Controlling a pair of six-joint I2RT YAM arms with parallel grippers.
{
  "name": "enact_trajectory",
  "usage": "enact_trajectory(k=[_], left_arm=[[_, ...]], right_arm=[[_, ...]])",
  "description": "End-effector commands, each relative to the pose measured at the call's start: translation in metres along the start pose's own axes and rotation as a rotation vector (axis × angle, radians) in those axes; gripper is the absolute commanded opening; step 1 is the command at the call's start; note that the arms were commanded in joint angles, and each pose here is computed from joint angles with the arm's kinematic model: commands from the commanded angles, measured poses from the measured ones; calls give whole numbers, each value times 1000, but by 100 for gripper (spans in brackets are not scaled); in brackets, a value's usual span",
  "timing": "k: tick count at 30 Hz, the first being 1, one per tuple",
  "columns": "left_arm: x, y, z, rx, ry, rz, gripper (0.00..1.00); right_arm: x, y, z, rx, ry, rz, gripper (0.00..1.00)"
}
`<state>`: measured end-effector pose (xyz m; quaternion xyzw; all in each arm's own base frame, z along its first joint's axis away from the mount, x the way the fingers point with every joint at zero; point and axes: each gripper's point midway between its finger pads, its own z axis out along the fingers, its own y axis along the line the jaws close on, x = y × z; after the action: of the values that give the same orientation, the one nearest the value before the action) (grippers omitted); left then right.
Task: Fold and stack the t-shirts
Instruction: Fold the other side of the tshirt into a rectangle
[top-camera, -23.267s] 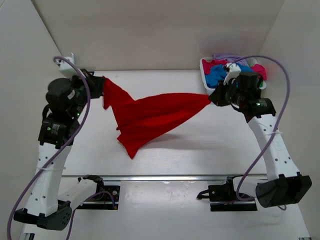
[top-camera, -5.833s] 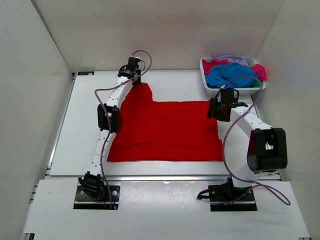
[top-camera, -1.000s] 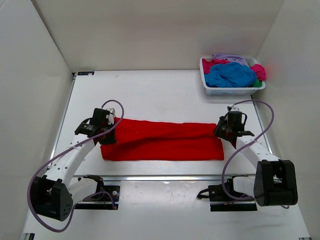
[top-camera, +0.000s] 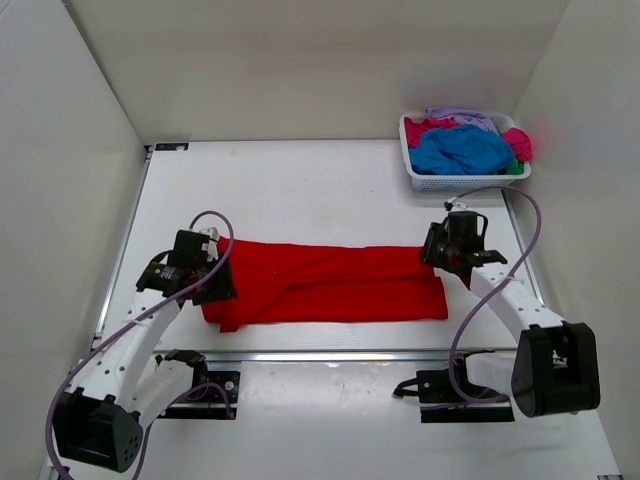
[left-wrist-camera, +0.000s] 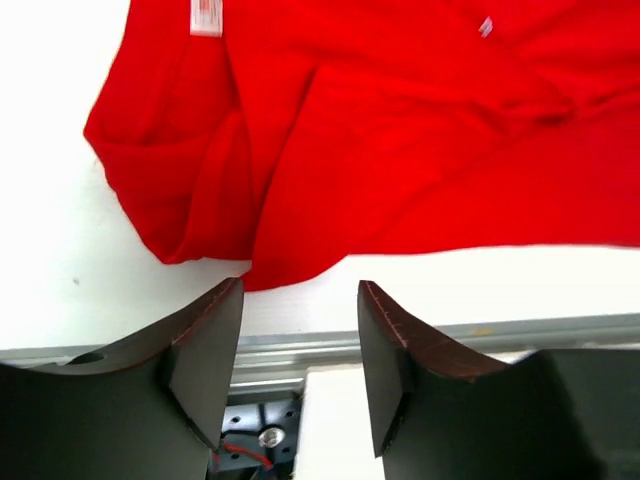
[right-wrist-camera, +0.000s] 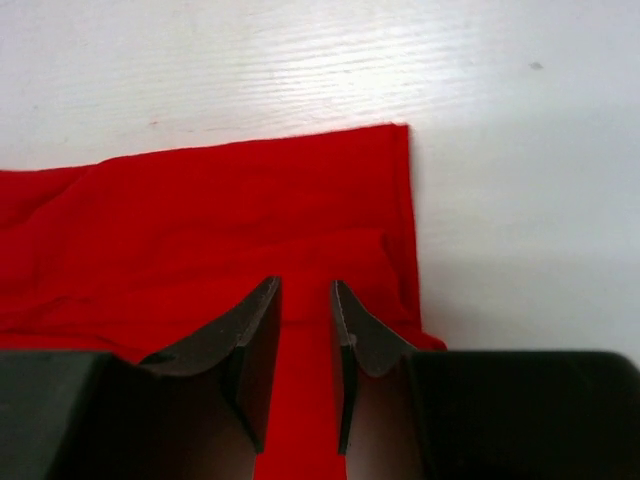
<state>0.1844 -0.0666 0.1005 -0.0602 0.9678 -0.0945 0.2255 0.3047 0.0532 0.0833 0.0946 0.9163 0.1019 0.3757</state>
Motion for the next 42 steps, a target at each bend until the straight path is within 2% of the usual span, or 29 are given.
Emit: enact_trajectory(k=[1,9,11,22,29,30,32,33,34,35,37,38,41,42], left_arm=[[-28,-12,-10,31,-104,-48,60],[-40,-44,36,59,-99,-112,53],[-43,-40,46,3,-97,-105,53],[-30,-30,106,-253,70,51,46],[-45,-39,125,-237,30,49,42],[-47,-38,126,-239,20,53,40],[-51,-37,125,-236,15,50,27],[-52,-37,126,-237,13,59,16],[-56,-36,127,-241,19,65,13],[-59,-35,127,-250,27,76,15],[-58,-35,124,-253,61,115,26],[-57,-34,120,-259,67,135,28],[-60,-36,109,-237,20,126,27],[-64,-36,109,-212,5,113,20]], right_arm=[[-24,28,8,-113,-33,-121,23],[-7,52,46,-99,105,-280,25],[1,55,53,-90,127,-308,25],[69,49,47,-98,321,-271,24],[85,47,36,-98,363,-229,24],[93,44,33,-100,389,-220,24],[95,47,31,-112,383,-213,24],[95,48,31,-112,378,-222,25],[102,48,27,-115,395,-227,24],[102,47,26,-109,398,-224,24],[104,44,25,-102,395,-224,24],[105,44,25,-99,397,-224,24],[106,43,24,-112,392,-208,23],[105,44,24,-116,388,-213,23]])
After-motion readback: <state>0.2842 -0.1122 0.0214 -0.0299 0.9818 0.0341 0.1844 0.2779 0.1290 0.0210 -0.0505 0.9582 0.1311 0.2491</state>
